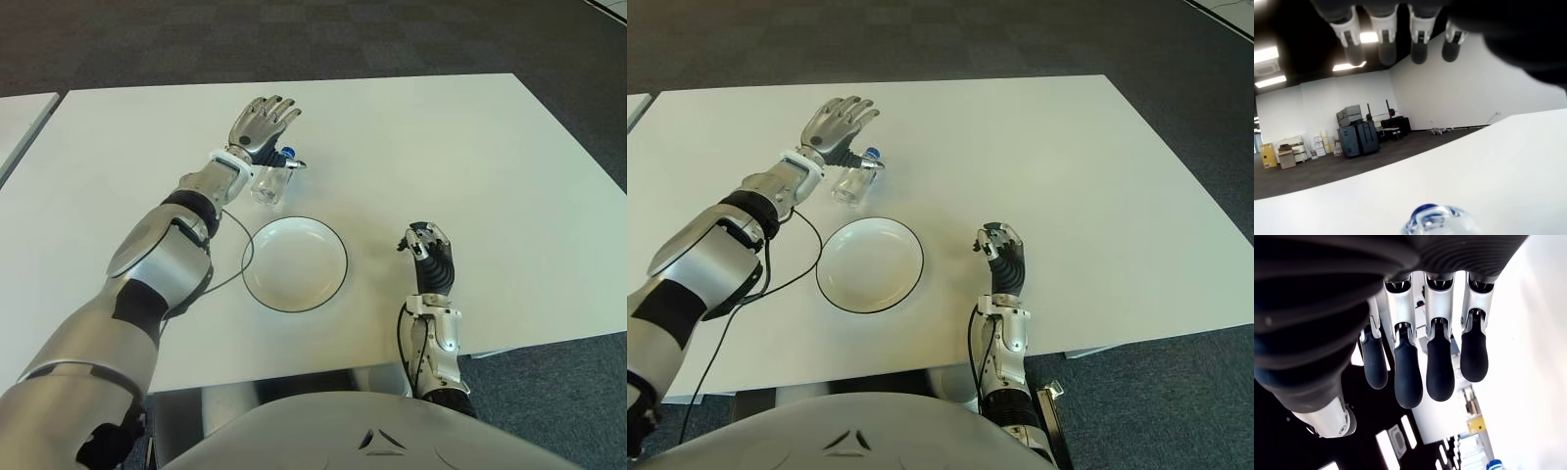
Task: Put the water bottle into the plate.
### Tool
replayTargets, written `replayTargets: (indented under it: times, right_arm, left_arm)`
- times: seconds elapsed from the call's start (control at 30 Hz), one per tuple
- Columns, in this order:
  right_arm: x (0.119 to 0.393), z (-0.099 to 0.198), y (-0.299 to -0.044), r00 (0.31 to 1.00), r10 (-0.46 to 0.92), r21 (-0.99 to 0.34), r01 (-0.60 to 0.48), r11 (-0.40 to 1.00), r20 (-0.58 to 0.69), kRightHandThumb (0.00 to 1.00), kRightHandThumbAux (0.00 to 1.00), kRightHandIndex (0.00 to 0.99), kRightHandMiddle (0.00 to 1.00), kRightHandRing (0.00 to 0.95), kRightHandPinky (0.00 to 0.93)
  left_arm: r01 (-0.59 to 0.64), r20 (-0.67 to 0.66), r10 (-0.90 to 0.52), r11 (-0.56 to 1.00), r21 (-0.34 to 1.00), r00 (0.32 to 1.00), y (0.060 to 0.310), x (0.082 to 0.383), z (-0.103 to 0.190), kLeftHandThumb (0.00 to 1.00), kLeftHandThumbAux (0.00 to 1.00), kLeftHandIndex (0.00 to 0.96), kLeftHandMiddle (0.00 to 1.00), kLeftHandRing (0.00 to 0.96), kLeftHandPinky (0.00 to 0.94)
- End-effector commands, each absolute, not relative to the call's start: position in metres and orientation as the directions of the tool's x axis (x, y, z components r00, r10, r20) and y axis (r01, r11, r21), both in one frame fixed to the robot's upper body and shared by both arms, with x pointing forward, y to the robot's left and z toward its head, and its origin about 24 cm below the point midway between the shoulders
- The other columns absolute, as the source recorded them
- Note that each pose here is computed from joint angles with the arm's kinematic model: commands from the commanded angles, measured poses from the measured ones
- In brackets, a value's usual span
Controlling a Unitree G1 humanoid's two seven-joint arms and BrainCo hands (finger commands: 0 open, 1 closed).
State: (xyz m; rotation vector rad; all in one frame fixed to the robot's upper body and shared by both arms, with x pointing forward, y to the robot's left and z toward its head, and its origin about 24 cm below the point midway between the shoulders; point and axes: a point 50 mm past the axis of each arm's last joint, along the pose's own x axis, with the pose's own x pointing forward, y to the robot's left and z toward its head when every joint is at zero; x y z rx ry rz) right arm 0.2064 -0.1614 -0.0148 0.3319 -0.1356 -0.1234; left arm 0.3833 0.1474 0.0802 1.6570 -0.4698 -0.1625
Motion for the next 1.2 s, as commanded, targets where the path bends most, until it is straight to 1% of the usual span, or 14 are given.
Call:
replayTargets:
  times: [0.03,0.27,0.37,0.47,0.57,0.67,0.73,0.87,0.93,0.97,1.07,1.13,1.17,1.2]
  right_arm:
    - [0.2,-0.024,-0.147,0.986,-0.161,0.396,0.131,0.909,0.042,0.702,0.728,0.437,0.642,0.621,0.621]
    - [0.2,-0.024,-0.148,0.985,-0.166,0.397,0.138,0.908,0.037,0.702,0.728,0.437,0.639,0.62,0.622]
    - [0.2,-0.024,-0.148,0.985,-0.167,0.395,0.139,0.908,0.037,0.702,0.727,0.437,0.639,0.62,0.619]
    - [0.2,-0.024,-0.148,0.985,-0.166,0.391,0.138,0.91,0.038,0.701,0.727,0.437,0.638,0.62,0.62]
    - [0.2,-0.024,-0.148,0.986,-0.163,0.39,0.134,0.911,0.041,0.702,0.727,0.437,0.637,0.621,0.622]
    - [0.2,-0.024,-0.148,0.986,-0.16,0.391,0.131,0.911,0.043,0.702,0.727,0.437,0.638,0.622,0.625]
    - [0.201,-0.024,-0.148,0.986,-0.158,0.391,0.129,0.911,0.044,0.703,0.727,0.437,0.64,0.622,0.627]
    - [0.201,-0.023,-0.148,0.987,-0.156,0.395,0.124,0.91,0.049,0.703,0.727,0.437,0.64,0.622,0.624]
    - [0.201,-0.023,-0.148,0.987,-0.155,0.396,0.123,0.91,0.049,0.703,0.727,0.437,0.639,0.62,0.62]
    - [0.202,-0.023,-0.148,0.987,-0.155,0.396,0.123,0.91,0.049,0.703,0.727,0.437,0.639,0.62,0.618]
    - [0.202,-0.023,-0.148,0.987,-0.156,0.398,0.125,0.909,0.046,0.703,0.727,0.437,0.638,0.618,0.612]
    - [0.202,-0.023,-0.148,0.987,-0.157,0.4,0.126,0.908,0.044,0.703,0.727,0.437,0.637,0.617,0.61]
    - [0.202,-0.023,-0.148,0.987,-0.158,0.401,0.128,0.907,0.042,0.703,0.727,0.437,0.637,0.617,0.61]
    - [0.203,-0.023,-0.148,0.986,-0.16,0.401,0.13,0.907,0.042,0.703,0.726,0.437,0.636,0.617,0.611]
  left_arm:
    - [-0.185,0.157,-0.358,-0.043,0.982,0.92,0.149,0.38,0.072,0.477,0.26,0.0,0.0,0.0,0.0]
    - [-0.091,0.088,-0.248,-0.001,0.996,0.965,0.151,0.384,0.069,0.428,0.254,0.0,0.0,0.0,0.012]
    - [0.0,0.005,-0.167,0.029,1.0,0.986,0.152,0.387,0.067,0.411,0.262,0.0,0.0,0.0,0.026]
    - [0.092,-0.085,-0.105,0.066,0.994,0.991,0.151,0.39,0.065,0.357,0.302,0.0,0.0,0.0,0.04]
    - [0.191,-0.185,-0.061,0.113,0.975,0.981,0.147,0.392,0.065,0.323,0.322,0.0,0.0,0.0,0.067]
    - [0.292,-0.291,-0.025,0.151,0.945,0.956,0.145,0.394,0.064,0.281,0.34,0.0,0.021,0.013,0.132]
    - [0.337,-0.34,-0.011,0.165,0.927,0.94,0.144,0.394,0.064,0.253,0.349,0.0,0.041,0.018,0.196]
    - [0.442,-0.449,0.007,0.165,0.882,0.893,0.141,0.394,0.063,0.221,0.357,0.065,0.089,0.029,0.296]
    - [0.486,-0.493,0.01,0.159,0.86,0.87,0.139,0.394,0.062,0.208,0.357,0.089,0.101,0.026,0.311]
    - [0.501,-0.509,0.011,0.154,0.851,0.861,0.138,0.394,0.062,0.204,0.357,0.094,0.103,0.025,0.313]
    - [0.532,-0.539,0.011,0.144,0.835,0.843,0.136,0.393,0.061,0.186,0.352,0.109,0.101,0.013,0.27]
    - [0.552,-0.559,0.012,0.134,0.823,0.829,0.135,0.392,0.06,0.172,0.347,0.107,0.087,0.005,0.19]
    - [0.576,-0.582,0.015,0.114,0.809,0.813,0.132,0.392,0.06,0.169,0.346,0.106,0.083,0.004,0.172]
    - [0.605,-0.608,0.022,0.085,0.792,0.793,0.13,0.391,0.059,0.153,0.339,0.088,0.057,0.002,0.118]
